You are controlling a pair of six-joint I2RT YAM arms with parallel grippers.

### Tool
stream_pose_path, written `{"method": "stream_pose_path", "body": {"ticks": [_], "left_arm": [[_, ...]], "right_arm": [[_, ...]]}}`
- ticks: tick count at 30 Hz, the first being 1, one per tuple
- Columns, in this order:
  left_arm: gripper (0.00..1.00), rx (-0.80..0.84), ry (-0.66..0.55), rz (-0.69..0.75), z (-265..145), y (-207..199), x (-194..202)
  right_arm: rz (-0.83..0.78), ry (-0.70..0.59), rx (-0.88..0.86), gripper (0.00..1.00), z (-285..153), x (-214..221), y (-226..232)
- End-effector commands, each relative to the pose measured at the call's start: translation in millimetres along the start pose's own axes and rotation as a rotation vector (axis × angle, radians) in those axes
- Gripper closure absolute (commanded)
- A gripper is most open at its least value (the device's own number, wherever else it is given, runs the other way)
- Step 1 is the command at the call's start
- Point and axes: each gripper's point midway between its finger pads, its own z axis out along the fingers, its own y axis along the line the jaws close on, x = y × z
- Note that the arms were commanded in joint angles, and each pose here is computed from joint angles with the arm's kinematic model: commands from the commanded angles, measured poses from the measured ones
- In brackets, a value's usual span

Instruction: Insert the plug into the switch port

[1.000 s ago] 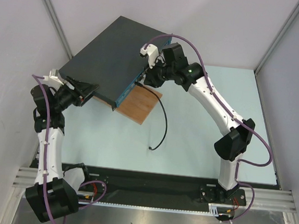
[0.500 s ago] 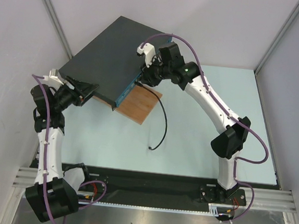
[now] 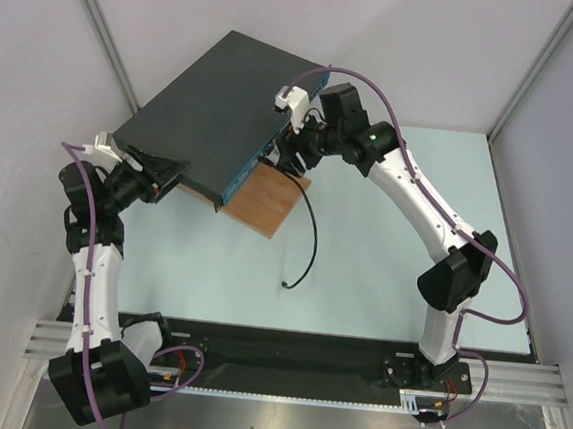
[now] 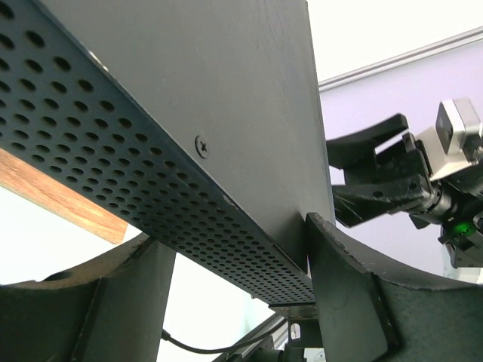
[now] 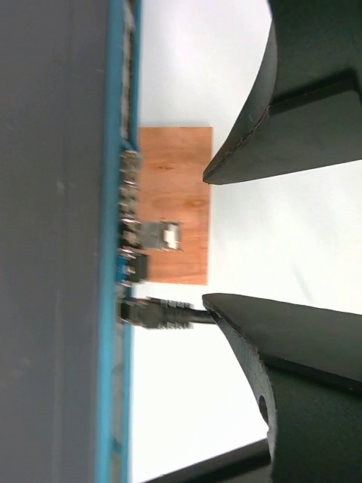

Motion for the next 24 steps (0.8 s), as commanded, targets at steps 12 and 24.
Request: {"method": "stream_pose_path", "body": {"ticks": [12, 24], "left_arm": [[0.96, 0.073, -0.121, 0.245, 8.3, -26.1, -33.2], [0.96, 0.078, -0.117, 0.248, 9.2, -27.8, -33.9]], "right_arm": [[0.022, -0.073, -0.047, 0.67, -17.3, -19.3, 12.3], [0.006, -0.080, 0.003, 0.78, 0.0, -19.3, -2.4]]}}
